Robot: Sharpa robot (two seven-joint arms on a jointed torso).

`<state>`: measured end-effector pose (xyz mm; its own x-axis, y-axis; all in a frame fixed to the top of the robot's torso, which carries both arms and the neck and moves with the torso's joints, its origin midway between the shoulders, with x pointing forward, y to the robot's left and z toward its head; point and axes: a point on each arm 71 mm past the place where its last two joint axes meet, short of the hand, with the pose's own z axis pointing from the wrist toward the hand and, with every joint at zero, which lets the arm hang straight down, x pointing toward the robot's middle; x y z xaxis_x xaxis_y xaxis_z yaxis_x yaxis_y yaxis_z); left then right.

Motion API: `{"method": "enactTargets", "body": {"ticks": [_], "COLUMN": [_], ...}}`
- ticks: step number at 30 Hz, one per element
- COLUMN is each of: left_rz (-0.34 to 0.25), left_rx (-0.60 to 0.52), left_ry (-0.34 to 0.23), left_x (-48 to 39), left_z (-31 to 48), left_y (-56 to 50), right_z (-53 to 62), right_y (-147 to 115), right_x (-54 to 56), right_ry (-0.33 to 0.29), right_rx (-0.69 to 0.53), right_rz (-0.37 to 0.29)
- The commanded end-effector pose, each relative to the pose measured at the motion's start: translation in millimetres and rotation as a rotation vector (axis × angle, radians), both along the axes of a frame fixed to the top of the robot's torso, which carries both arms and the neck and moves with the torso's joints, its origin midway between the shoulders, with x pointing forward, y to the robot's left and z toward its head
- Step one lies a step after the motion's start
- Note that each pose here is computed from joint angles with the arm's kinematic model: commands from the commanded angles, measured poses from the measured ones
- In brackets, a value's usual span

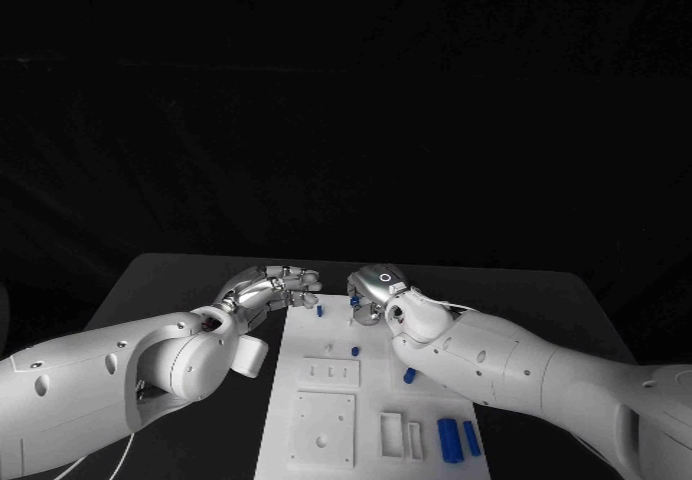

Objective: Assemble the parts on the task board

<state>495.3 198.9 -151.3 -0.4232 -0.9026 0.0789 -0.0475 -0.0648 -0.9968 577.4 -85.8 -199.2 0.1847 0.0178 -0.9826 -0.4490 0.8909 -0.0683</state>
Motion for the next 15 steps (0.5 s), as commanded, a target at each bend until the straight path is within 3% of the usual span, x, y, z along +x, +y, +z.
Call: {"method": "enactTargets", "body": {"ticks": [1, 15], "left_rz": [-0.008, -0.007], "left_rx": [-0.01, -0.01], "left_ry": [-0.011, -0.018], "left_x": [-0.6, -0.5], "left_z": [3.4, 7.1], "left_y": [-2.3, -1.2], "right_z": [-0.9, -4.9], "right_y": [0.8, -4.6], "right_x": [0.2, 2.3], "right_ry": [0.002, 0.023], "right_rx": [-0.014, -0.034], "right_rz": [0.007, -0.007]}}
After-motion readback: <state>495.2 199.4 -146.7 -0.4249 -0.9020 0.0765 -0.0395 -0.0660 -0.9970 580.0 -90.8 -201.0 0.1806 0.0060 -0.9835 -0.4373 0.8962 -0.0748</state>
